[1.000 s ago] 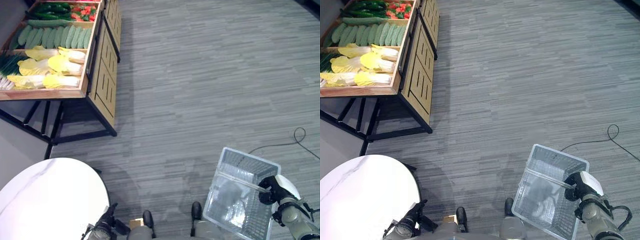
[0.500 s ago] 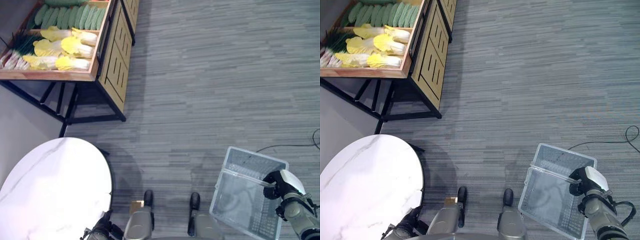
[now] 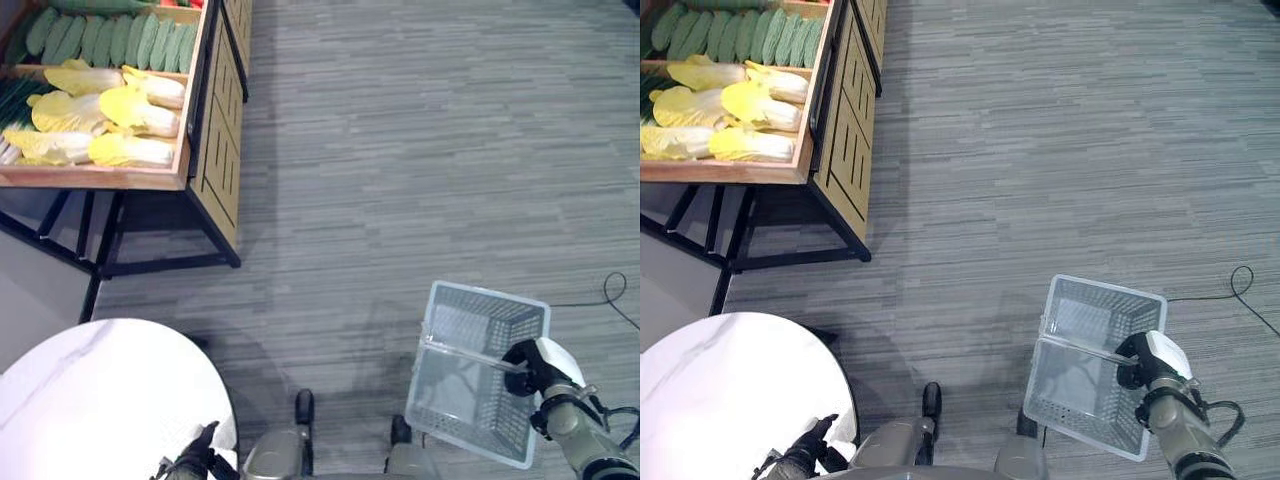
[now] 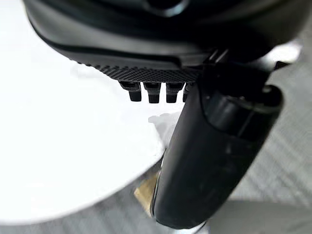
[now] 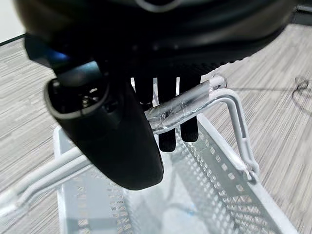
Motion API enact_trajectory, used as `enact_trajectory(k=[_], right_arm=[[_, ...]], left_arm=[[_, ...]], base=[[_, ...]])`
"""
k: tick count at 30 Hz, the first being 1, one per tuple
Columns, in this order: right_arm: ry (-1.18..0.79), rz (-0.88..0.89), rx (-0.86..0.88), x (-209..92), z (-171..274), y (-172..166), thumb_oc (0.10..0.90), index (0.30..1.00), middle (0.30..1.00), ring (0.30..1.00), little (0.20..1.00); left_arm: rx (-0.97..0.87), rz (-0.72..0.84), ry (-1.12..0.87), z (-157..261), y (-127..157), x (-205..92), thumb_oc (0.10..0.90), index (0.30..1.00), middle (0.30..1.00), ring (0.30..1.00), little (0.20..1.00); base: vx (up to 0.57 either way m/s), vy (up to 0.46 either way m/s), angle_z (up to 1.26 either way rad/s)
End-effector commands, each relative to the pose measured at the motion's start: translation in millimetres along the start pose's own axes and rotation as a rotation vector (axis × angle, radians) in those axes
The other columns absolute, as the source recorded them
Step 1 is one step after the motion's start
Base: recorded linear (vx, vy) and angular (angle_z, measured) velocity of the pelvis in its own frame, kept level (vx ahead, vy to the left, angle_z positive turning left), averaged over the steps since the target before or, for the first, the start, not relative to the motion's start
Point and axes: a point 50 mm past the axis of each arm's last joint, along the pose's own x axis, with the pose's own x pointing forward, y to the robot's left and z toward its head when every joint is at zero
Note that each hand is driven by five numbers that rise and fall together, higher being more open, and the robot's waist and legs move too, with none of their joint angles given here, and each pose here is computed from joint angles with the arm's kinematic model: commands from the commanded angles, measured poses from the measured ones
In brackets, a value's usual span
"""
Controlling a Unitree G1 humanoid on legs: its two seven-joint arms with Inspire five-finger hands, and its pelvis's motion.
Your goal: Get the vegetables into the basket
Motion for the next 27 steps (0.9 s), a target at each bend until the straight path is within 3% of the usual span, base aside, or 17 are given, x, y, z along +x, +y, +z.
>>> enact_trajectory(k=[1,9,16,19,27], right_arm=[[-0.084,-0.184,-0.023,15.2,21.2,-53.7,0.400,0.300,0.300,0.300,0.300],[-0.132,-0.190,-0.004,14.2,32.7,-51.6,0.400,0.300,0.300,0.300,0.300],[-0.108,-0.127,-0.006,9.6,23.8,-33.0,0.400,0.300,0.300,0.300,0.300],[-0.102,-0.143,0.014,7.1,18.0,-36.9,0.400,0.300,0.300,0.300,0.300],[-0.035,-0.186,0.033,2.2,-2.3,-46.4,0.400,0.300,0.300,0.300,0.300]], left_arm=[[-0.015,0.058,0.041,-14.6,15.7,-1.4,0.900,1.000,1.000,1.000,1.000],[-0.036,0.089,0.062,-19.1,25.2,-1.1,0.900,1.000,1.000,1.000,1.000],[-0.035,0.064,0.095,-25.9,14.2,-3.4,0.900,1.000,1.000,1.000,1.000],[-0.034,0.036,0.074,-18.1,2.0,-3.2,0.900,1.000,1.000,1.000,1.000],[-0.014,0.010,0.039,-1.1,-10.9,-1.2,0.900,1.000,1.000,1.000,1.000]], base=[[0.06,0.242,-0.23],[0.16,0.053,-0.03],[0.32,-0.273,0.43],[0.34,-0.494,0.52],[0.10,-0.142,0.21]])
